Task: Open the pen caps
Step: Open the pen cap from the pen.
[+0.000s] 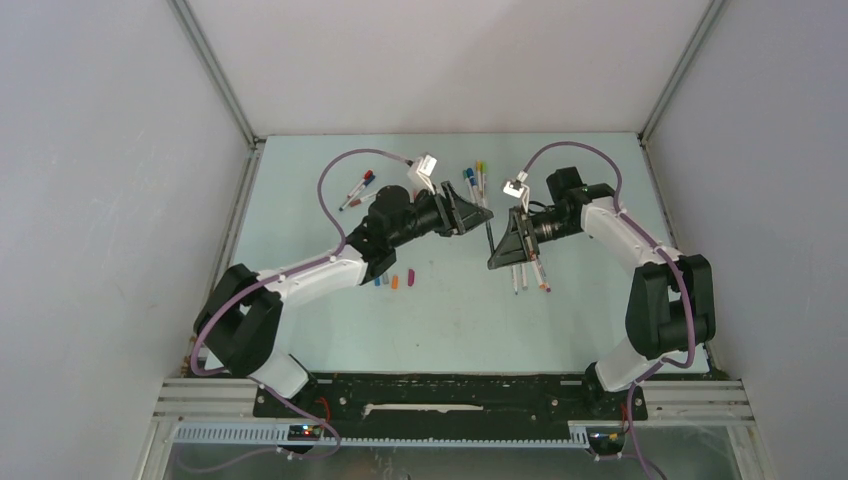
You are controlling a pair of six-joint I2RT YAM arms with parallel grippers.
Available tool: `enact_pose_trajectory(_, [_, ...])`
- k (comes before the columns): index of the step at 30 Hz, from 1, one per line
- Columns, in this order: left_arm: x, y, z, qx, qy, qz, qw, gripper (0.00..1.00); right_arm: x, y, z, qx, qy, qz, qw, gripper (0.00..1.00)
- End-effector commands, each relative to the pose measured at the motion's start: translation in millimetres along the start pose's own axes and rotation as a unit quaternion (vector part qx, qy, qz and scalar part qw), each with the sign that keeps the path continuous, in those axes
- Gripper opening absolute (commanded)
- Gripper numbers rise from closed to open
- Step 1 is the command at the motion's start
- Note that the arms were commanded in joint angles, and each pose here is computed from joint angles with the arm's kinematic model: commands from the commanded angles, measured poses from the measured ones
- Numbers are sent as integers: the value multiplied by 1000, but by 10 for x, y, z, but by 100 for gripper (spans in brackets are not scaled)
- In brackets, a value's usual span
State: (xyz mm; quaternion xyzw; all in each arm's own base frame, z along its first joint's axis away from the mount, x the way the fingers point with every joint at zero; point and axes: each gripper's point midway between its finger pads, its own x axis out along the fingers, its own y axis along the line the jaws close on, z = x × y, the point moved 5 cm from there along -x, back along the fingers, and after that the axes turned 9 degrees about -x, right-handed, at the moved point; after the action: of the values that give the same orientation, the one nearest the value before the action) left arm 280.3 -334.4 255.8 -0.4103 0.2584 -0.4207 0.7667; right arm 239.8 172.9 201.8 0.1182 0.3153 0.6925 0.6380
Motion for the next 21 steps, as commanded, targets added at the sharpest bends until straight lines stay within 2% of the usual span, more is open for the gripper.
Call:
enact_pose_trajectory(1, [-14, -416, 276, 23, -37, -43, 998, 60, 4, 56, 114, -38, 5, -3, 999, 0])
enact_pose_trajectory(8, [1, -452, 305, 25, -39, -48, 998, 54, 30, 55, 100, -37, 14, 1, 999, 0])
enact_pose_trajectory(12, [9, -461, 311, 24, -40, -50, 998, 45, 37, 58, 96, -37, 15, 1, 999, 0])
enact_pose_trajectory(15, [19, -457, 302, 24, -36, -51, 998, 33, 47, 55, 89, -37, 18, 1, 999, 0])
enact_pose_trajectory(19, [37, -474, 287, 25, -28, -59, 998, 4, 54, 49, 86, -37, 22, 0, 999, 0])
enact_pose_trajectory(21, [34, -470, 286, 26, -28, -58, 998, 0, 60, 44, 77, -36, 25, -2, 999, 0])
